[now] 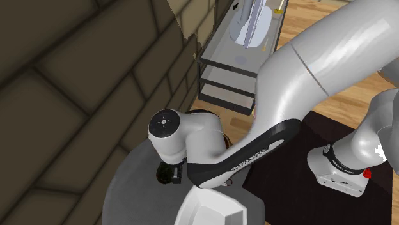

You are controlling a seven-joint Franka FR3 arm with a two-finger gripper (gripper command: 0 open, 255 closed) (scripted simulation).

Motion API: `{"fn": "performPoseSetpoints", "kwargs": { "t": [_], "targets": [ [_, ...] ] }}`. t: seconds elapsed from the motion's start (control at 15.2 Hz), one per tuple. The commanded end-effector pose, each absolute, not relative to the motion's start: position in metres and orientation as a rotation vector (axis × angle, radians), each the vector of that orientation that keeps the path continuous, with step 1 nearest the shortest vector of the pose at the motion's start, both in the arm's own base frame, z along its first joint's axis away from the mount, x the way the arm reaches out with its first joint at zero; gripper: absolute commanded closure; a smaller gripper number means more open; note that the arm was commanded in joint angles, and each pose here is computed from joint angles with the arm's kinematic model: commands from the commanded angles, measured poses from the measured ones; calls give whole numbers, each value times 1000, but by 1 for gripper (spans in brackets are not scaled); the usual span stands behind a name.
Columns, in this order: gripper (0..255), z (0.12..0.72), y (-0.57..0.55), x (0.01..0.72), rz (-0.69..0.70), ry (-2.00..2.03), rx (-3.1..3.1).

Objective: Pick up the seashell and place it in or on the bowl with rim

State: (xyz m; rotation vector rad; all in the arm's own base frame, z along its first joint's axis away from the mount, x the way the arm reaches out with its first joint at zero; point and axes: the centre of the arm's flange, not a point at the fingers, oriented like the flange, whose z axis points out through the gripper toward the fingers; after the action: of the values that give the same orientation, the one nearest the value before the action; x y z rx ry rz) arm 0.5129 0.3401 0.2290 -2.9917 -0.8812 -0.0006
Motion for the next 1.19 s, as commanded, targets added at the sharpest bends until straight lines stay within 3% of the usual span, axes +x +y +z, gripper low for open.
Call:
{"fn": "performPoseSetpoints", "kwargs": {
  "t": [0.0, 0.66, 1.12],
  "targets": [
    [0, 209, 356, 517, 13, -929, -2982],
    [0, 146, 376, 519, 29, -981, -2969],
    [0, 146, 376, 519, 29, -981, -2969]
  ]
}}
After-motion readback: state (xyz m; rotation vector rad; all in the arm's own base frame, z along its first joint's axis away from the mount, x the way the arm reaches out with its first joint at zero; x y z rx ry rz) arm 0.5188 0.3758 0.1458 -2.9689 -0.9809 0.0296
